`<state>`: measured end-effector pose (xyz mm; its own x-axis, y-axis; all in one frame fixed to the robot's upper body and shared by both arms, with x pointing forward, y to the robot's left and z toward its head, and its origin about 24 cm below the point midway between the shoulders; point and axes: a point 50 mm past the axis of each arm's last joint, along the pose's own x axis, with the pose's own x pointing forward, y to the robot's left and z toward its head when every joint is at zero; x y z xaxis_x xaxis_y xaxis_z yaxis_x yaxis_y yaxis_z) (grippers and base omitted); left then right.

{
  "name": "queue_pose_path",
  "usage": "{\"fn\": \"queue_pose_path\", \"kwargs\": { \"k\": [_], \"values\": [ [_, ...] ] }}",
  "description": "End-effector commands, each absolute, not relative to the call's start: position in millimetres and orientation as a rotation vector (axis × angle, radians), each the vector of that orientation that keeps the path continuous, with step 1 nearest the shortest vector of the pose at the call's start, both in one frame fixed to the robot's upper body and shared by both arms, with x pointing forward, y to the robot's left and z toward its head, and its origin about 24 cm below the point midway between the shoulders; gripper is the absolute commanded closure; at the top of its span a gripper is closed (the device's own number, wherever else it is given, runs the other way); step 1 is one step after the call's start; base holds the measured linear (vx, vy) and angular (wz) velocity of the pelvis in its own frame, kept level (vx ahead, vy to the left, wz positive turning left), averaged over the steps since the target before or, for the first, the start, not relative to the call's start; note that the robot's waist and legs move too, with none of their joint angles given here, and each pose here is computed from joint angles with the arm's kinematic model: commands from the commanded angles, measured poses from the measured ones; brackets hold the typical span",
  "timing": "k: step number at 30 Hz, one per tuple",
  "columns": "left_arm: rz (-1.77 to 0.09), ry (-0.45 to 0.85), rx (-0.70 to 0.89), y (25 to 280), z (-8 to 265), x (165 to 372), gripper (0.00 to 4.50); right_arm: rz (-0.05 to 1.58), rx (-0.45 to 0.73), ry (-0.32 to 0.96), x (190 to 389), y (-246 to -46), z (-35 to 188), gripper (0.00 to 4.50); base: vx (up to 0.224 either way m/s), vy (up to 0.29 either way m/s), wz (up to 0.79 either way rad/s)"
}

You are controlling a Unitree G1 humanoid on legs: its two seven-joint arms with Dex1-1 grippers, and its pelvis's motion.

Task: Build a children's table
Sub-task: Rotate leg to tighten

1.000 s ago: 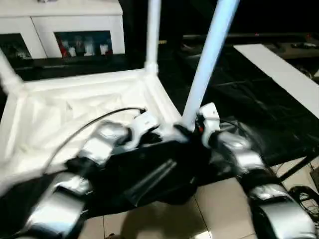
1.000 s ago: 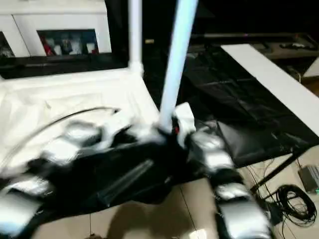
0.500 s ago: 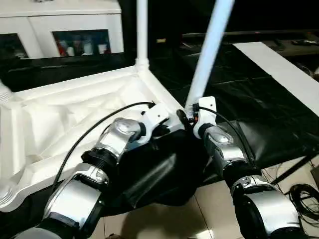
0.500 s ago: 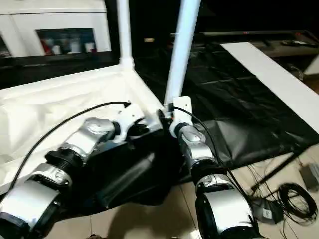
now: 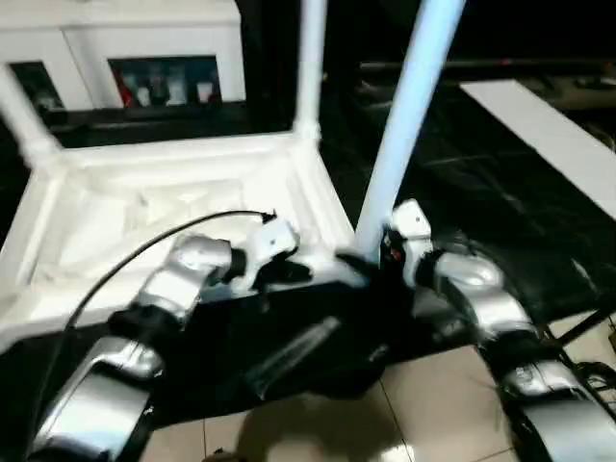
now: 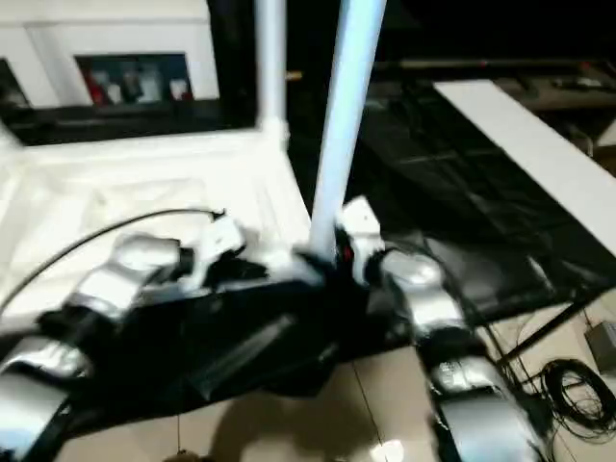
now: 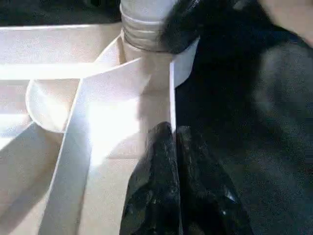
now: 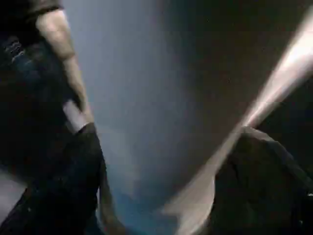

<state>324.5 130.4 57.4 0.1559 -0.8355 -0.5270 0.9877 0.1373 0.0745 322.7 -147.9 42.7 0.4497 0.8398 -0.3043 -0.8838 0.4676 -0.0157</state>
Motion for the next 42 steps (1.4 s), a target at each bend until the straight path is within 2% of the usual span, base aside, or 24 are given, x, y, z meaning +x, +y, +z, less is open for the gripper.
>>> {"fn": "queue_pose_path", "kwargs": {
  "k": [1, 8, 10, 12, 15, 23, 27, 29, 31, 33, 39, 42],
  "values": [
    [-1.504, 0.424, 0.42, 122, 51, 312, 4.5, 1.161, -0.187, 0.312, 316.7, -152.5, 45, 0.49, 0.0, 0.0, 0.0],
    [-1.49, 0.413, 0.431, 125, 54, 314, 4.5, 1.193, -0.184, 0.334, 316.4, -147.7, 42, 0.49, 0.0, 0.0, 0.0],
    [-1.493, 0.407, 0.427, 125, 55, 314, 4.5, 1.195, -0.16, 0.322, 317.3, -145.6, 45, 0.83, 0.0, 0.0, 0.0],
    [-1.498, 0.405, 0.426, 125, 55, 313, 4.5, 1.205, -0.143, 0.315, 316.9, -144.2, 47, 0.85, 0.0, 0.0, 0.0],
    [-1.505, 0.41, 0.421, 125, 56, 312, 4.5, 1.224, -0.128, 0.318, 314.8, -143.6, 49, 1.2, 0.0, 0.0, 0.0],
    [-1.52, 0.435, 0.415, 127, 53, 309, 4.5, 1.233, -0.105, 0.329, 310.3, -143.4, 45, 1.75, 0.0, 0.0, 0.0],
    [-1.465, 0.445, 0.452, 126, 49, 312, 4.5, 1.099, -0.086, 0.332, 314.2, -141.1, 34, 1.79, 0.0, 0.0, 0.0],
    [-1.373, 0.446, 0.502, 124, 46, 320, 4.5, 0.973, -0.088, 0.344, 319.3, -137.2, 25, 1.82, 0.0, 0.0, 0.0],
    [-1.269, 0.454, 0.494, 120, 44, 329, 4.5, 0.823, -0.08, 0.354, 325.6, -131.2, 17, 1.83, 0.0, 0.0, 0.0],
    [-1.15, 0.46, 0.466, 111, 45, 340, 4.5, 0.581, 0.0, 0.364, 336.8, -127.3, 12, 1.83, 0.0, 0.0, 0.0],
    [-0.882, 0.45, 0.421, 98, 49, 361, 4.5, 0.263, 0.116, 0.378, 352.7, -120.0, 13, 1.84, 0.0, 0.0, 0.0],
    [-0.843, 0.443, 0.435, 95, 49, 364, 4.5, 0.188, 0.121, 0.37, 358.9, -116.1, 17, 1.84, 0.0, 0.0, 0.0]
  ]
}}
